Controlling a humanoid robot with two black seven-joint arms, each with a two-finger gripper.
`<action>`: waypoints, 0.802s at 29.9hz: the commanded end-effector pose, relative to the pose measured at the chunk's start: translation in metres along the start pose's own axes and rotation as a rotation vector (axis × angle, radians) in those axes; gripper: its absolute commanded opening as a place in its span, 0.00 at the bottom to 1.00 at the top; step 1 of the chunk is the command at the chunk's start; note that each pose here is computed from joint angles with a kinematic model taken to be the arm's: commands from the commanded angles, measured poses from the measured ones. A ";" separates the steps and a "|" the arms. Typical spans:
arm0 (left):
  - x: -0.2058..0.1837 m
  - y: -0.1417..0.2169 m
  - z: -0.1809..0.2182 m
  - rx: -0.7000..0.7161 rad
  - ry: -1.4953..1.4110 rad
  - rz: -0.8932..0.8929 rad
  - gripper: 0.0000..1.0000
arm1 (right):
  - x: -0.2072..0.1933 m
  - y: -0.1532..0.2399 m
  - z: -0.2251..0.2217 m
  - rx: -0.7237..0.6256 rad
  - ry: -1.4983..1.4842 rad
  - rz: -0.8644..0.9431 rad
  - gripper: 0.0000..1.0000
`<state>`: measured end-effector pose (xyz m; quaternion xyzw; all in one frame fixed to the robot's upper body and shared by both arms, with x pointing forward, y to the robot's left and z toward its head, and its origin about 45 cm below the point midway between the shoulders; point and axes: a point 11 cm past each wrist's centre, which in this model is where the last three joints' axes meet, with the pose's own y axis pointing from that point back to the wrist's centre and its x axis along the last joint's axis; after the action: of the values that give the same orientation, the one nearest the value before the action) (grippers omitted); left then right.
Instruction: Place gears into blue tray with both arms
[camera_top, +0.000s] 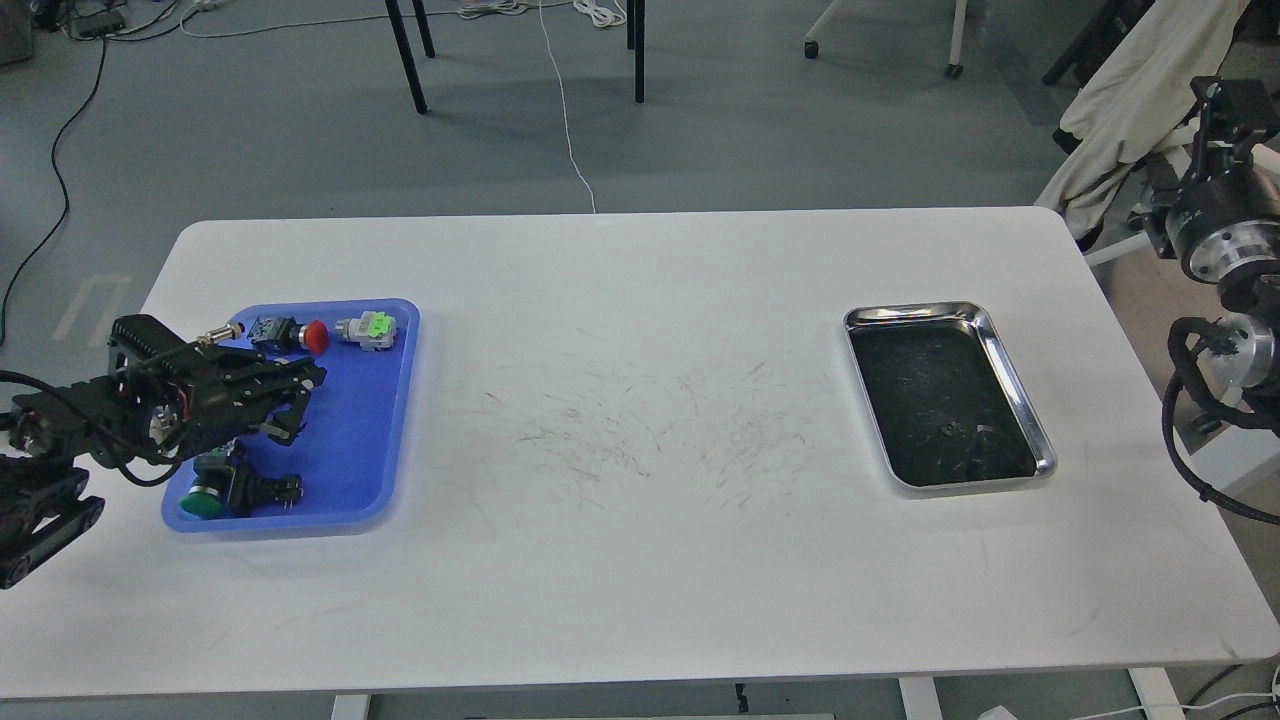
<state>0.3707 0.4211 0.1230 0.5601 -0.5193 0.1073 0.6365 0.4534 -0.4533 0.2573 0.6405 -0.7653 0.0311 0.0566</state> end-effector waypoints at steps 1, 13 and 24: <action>-0.001 0.000 0.000 0.000 0.001 0.000 0.08 | 0.000 0.001 0.002 -0.003 0.000 0.000 0.96; 0.003 0.001 -0.003 0.023 0.064 0.032 0.32 | -0.003 0.000 0.003 -0.005 0.003 -0.006 0.96; 0.006 0.002 -0.007 0.048 0.130 0.060 0.44 | -0.008 0.000 0.004 -0.005 0.015 -0.016 0.96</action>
<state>0.3753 0.4225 0.1285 0.5531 -0.5005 0.1557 0.6475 0.4546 -0.4462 0.2526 0.6464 -0.7597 0.0329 0.0625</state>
